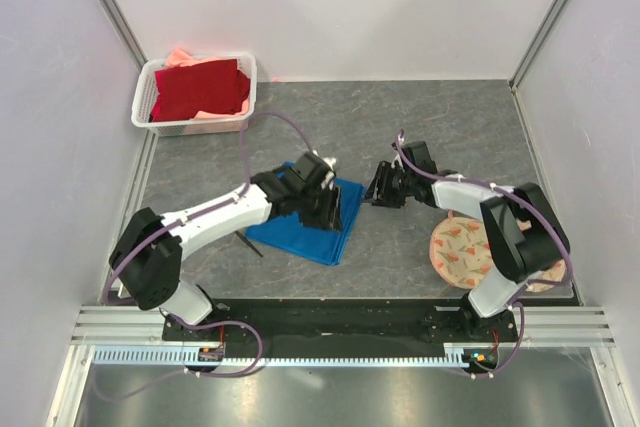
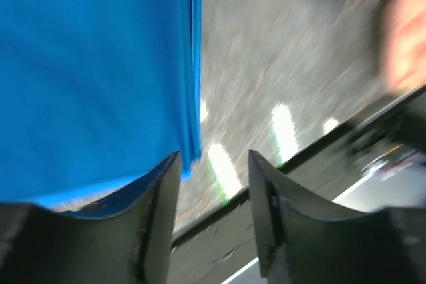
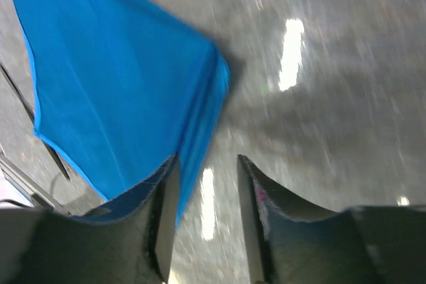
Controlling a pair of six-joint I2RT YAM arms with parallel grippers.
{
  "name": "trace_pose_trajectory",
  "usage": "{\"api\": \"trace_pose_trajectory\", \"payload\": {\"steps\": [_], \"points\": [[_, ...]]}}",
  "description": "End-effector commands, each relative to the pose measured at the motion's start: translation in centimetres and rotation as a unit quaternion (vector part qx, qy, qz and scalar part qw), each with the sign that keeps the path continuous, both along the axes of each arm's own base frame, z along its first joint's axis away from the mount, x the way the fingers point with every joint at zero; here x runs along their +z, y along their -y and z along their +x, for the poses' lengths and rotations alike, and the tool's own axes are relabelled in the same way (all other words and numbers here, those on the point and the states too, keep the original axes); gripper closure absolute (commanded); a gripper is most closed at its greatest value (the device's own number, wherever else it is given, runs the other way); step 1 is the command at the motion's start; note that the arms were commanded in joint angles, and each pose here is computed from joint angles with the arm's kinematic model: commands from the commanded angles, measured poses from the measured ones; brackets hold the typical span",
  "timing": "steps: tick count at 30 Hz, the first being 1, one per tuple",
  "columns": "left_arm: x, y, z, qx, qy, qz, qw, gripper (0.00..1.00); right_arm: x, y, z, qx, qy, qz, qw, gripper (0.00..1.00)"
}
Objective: Fold the napkin into a case and place the utensils inside
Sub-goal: Smooth out the lower triangle-folded napkin at the center of the board.
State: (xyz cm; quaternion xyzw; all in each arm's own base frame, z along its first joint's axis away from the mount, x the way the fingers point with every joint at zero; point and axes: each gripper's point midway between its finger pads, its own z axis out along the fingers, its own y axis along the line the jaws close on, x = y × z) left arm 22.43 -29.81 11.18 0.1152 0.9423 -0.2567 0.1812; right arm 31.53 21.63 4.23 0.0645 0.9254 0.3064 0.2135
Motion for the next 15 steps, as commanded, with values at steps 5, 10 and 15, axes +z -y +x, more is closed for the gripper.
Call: {"api": "trace_pose_trajectory", "payload": {"steps": [5, 10, 15], "points": [[-3.1, 0.5, -3.0, -0.019, 0.005, 0.040, 0.999, 0.56, 0.1, -2.0, 3.7, 0.022, 0.020, 0.020, 0.999, 0.58], [-4.4, 1.0, -3.5, -0.025, -0.007, 0.045, 0.999, 0.59, 0.3, -0.8, 4.1, 0.014, 0.032, -0.014, 0.999, 0.64], [-5.4, 1.5, -4.0, -0.023, -0.020, 0.047, 0.998, 0.67, 1.2, -0.8, 4.4, 0.018, 0.040, -0.020, 0.999, 0.69]]}}
